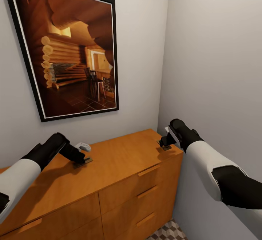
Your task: Take the four mousetraps from the cabinet in the bathroom and place them on the bathroom floor. Make sure all four end up on the same floor surface, and ensure that at least two of them are either under or directly next to the same bathroom sink.
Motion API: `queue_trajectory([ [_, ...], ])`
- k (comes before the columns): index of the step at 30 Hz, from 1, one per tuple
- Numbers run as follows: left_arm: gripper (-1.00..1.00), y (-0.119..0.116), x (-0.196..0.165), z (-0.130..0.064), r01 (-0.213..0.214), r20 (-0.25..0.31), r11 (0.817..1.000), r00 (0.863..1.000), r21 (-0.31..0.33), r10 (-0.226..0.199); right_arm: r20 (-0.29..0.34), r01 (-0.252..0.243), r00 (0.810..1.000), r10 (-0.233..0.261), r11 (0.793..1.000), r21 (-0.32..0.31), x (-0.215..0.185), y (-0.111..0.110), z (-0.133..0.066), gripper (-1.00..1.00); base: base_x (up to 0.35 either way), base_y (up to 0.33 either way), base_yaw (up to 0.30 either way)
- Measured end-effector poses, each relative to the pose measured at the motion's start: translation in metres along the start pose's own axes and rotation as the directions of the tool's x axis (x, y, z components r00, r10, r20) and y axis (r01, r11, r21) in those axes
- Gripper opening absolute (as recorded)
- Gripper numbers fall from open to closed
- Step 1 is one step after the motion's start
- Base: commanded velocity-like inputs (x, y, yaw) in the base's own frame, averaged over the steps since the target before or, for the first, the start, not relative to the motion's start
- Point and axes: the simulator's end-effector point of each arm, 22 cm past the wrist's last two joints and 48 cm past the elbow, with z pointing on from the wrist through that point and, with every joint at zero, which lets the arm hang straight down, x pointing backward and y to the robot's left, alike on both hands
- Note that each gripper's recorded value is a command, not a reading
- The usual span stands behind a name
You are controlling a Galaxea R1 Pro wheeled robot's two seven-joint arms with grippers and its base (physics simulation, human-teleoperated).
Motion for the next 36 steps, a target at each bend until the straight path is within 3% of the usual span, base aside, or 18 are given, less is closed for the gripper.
queue_trajectory([
  [9, -1.00, 0.001, -0.002, 0.001, 0.019, -0.015, 1.000, 1.000, 0.005, -0.019, 0.000, 0.001, 1.000, -0.001, 1.000, 0.001, 0.000, 0.000, 0.000, -1.00, 0.000, 0.000, 0.000],
  [13, -1.00, -0.014, -0.002, 0.004, -0.055, 0.005, 0.998, 0.998, 0.001, 0.055, 0.000, 0.000, 1.000, 0.000, 1.000, 0.000, 0.000, 0.000, 0.000, -1.00, 0.000, 0.000, 0.000],
  [18, -1.00, -0.027, -0.023, -0.018, -0.069, 0.048, 0.998, 0.996, -0.007, 0.069, -0.001, 0.000, 1.000, 0.000, 1.000, -0.001, 0.000, 0.000, 0.000, -1.00, 0.000, 0.000, 0.000],
  [25, -1.00, -0.030, -0.036, -0.035, -0.091, 0.081, 0.995, 0.992, -0.028, 0.093, -0.001, 0.000, 1.000, 0.000, 1.000, -0.002, 0.000, 0.000, 0.000, -1.00, 0.000, 0.000, 0.000],
  [36, -1.00, -0.012, -0.038, -0.063, -0.092, 0.109, 0.993, 0.989, -0.073, 0.100, 0.000, 0.000, 1.000, 0.000, 1.000, -0.003, 0.000, 0.001, 0.000, -1.00, 0.000, 0.000, 0.000],
])
